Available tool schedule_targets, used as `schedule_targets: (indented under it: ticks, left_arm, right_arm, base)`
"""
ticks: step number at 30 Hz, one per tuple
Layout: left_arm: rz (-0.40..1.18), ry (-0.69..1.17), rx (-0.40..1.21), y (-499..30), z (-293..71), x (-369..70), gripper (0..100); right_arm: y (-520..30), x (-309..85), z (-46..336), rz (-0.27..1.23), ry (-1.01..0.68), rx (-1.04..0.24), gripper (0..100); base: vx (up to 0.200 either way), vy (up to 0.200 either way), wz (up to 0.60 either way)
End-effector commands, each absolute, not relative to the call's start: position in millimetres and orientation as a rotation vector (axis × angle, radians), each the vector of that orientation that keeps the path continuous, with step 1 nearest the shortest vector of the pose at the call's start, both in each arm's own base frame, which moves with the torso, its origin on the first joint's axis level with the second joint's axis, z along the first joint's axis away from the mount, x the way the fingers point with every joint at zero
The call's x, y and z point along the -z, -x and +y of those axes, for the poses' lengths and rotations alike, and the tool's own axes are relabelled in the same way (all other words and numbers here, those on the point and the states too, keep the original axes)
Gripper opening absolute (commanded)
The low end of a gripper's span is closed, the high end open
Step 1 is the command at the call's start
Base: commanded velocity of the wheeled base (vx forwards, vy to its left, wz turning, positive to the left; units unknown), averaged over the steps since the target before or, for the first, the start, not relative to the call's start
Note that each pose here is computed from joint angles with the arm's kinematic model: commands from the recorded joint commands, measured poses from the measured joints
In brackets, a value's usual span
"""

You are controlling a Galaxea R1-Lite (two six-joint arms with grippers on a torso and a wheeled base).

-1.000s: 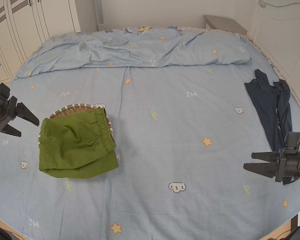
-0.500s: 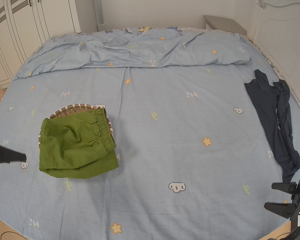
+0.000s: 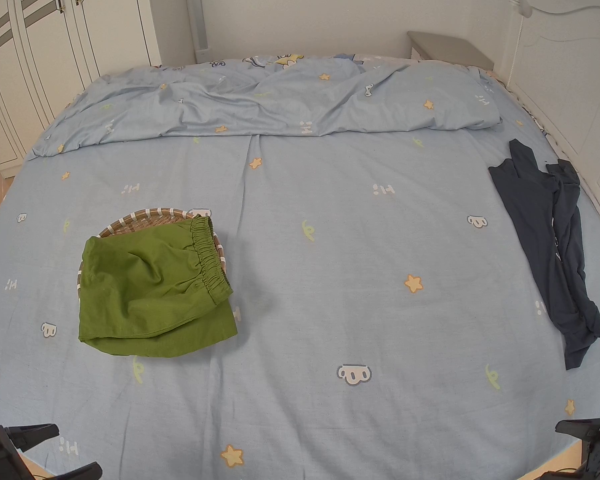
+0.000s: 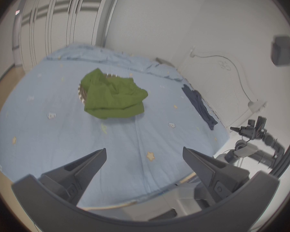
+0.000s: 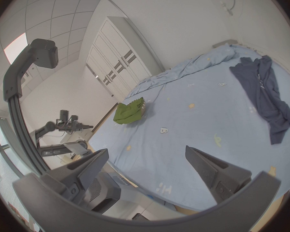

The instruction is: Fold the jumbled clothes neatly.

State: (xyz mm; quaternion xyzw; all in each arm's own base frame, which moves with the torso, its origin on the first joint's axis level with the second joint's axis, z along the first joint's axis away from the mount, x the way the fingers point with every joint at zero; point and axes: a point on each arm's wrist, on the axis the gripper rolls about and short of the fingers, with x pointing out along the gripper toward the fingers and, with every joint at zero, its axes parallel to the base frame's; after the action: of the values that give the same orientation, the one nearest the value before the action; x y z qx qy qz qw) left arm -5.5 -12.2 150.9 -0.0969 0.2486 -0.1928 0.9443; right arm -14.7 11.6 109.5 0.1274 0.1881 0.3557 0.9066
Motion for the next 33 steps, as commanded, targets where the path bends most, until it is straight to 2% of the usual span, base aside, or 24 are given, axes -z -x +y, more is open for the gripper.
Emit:
schedule_targets:
  ticks: [1, 3, 4, 5, 9, 10, 12, 13, 18, 25, 30, 32, 33]
  left_arm:
    - [0.160, 0.035, 0.294, 26.4, -10.2, -90.8, 100]
    - [0.125, -0.028, 0.133, 19.9, -6.2, -85.4, 100]
    - [0.077, -0.085, -0.035, 15.4, -2.0, -80.4, 100]
    - [0.051, -0.094, -0.111, 15.1, -0.3, -82.5, 100]
    - [0.106, -0.052, -0.078, 15.6, -1.0, -77.6, 100]
    - [0.107, -0.041, -0.064, 15.3, -1.1, -77.0, 100]
    - [0.106, -0.036, -0.068, 15.1, -1.0, -77.1, 100]
    - [0.106, -0.036, -0.068, 15.1, -1.0, -77.1, 100]
    - [0.101, -0.032, -0.075, 15.3, -0.9, -77.2, 100]
    - [0.100, -0.014, -0.076, 15.3, -0.9, -77.2, 100]
    - [0.100, -0.012, -0.068, 15.3, -0.8, -77.2, 100]
    - [0.077, -0.010, -0.044, 16.9, -0.5, -77.0, 100]
    - [0.015, -0.019, 0.015, 21.6, 0.3, -75.8, 100]
  right_arm:
    - [31.5, -94.3, 7.9, 0.271, -0.240, -0.548, 100]
    - [30.1, -93.0, 6.5, 0.253, -0.204, -0.448, 100]
    - [29.8, -92.0, 5.8, 0.221, -0.168, -0.331, 100]
    - [31.5, -91.1, 6.0, 0.187, -0.151, -0.261, 100]
    - [35.9, -87.4, 4.9, 0.121, -0.110, -0.187, 100]
    - [33.5, -85.4, 2.2, 0.113, -0.063, -0.080, 100]
    - [30.9, -85.3, -0.6, 0.073, -0.045, 0.042, 100]
    - [30.8, -85.4, -0.7, 0.069, -0.045, 0.049, 100]
    - [24.0, -82.6, -6.4, -0.066, -0.074, 0.297, 100]
    - [24.1, -81.5, -6.6, -0.059, -0.113, 0.306, 100]
    - [24.3, -81.4, -6.6, -0.045, -0.031, 0.308, 100]
    - [24.3, -81.4, -6.6, -0.043, -0.020, 0.308, 100]
    - [24.3, -81.7, -6.6, -0.042, 0.010, 0.307, 100]
  base:
    - [0.000, 0.000, 0.00]
    - [0.000, 0.000, 0.00]
    - [0.000, 0.000, 0.00]
    - [0.000, 0.000, 0.00]
    - [0.000, 0.000, 0.00]
    - [0.000, 0.000, 0.00]
    - [0.000, 0.000, 0.00]
    - [0.000, 0.000, 0.00]
    - [0.000, 0.000, 0.00]
    - [0.000, 0.000, 0.00]
    - [0.000, 0.000, 0.00]
    - [0.000, 0.000, 0.00]
    - [0.000, 0.000, 0.00]
